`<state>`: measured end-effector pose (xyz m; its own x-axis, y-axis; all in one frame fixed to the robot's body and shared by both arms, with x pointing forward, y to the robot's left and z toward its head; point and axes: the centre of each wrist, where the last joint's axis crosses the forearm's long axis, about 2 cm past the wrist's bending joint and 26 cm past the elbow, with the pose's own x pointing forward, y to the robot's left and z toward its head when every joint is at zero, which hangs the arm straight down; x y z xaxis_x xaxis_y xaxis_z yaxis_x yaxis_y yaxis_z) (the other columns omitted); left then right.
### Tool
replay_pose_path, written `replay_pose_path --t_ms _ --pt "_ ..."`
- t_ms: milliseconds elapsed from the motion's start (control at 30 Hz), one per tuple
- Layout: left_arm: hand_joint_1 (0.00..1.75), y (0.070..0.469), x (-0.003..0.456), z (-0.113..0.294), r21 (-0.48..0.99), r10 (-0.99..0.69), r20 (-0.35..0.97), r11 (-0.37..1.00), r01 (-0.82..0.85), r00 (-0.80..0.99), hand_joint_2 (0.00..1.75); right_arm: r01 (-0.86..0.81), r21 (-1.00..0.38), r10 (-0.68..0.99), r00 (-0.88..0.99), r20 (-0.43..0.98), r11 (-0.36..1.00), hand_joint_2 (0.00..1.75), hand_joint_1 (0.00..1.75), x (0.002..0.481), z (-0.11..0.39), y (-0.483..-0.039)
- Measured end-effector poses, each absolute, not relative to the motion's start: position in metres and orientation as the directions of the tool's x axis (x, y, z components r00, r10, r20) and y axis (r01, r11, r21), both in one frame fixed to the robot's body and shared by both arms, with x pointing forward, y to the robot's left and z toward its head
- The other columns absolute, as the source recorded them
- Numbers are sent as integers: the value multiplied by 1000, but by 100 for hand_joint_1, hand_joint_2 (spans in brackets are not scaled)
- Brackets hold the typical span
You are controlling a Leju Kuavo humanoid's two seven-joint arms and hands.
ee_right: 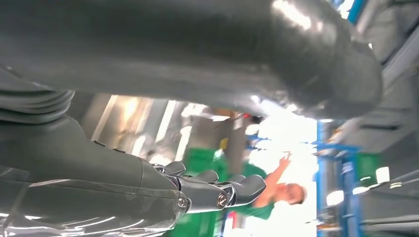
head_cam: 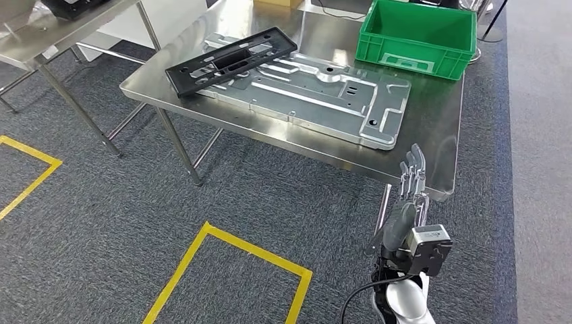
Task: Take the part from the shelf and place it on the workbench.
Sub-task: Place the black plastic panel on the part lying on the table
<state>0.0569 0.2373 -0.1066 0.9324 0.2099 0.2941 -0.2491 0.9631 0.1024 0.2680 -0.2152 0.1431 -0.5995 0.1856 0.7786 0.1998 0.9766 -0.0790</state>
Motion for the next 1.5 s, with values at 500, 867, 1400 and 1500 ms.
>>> replay_pose_path --t_ms 500,867,1400,1500 --pt "0 238 55 -107 106 208 283 964 -246 936 0 322 -271 279 23 960 907 0 0 251 -2 -287" --pt "0 237 56 -107 117 185 265 968 -222 946 0 334 -403 180 535 825 852 0 0 186 -67 -316" --pt "0 238 55 -107 124 148 261 975 -185 954 0 268 -426 14 833 554 864 0 0 107 -97 -320" --pt "0 238 55 -107 126 136 262 977 -174 955 0 268 -421 -14 856 516 866 0 0 94 -100 -320"
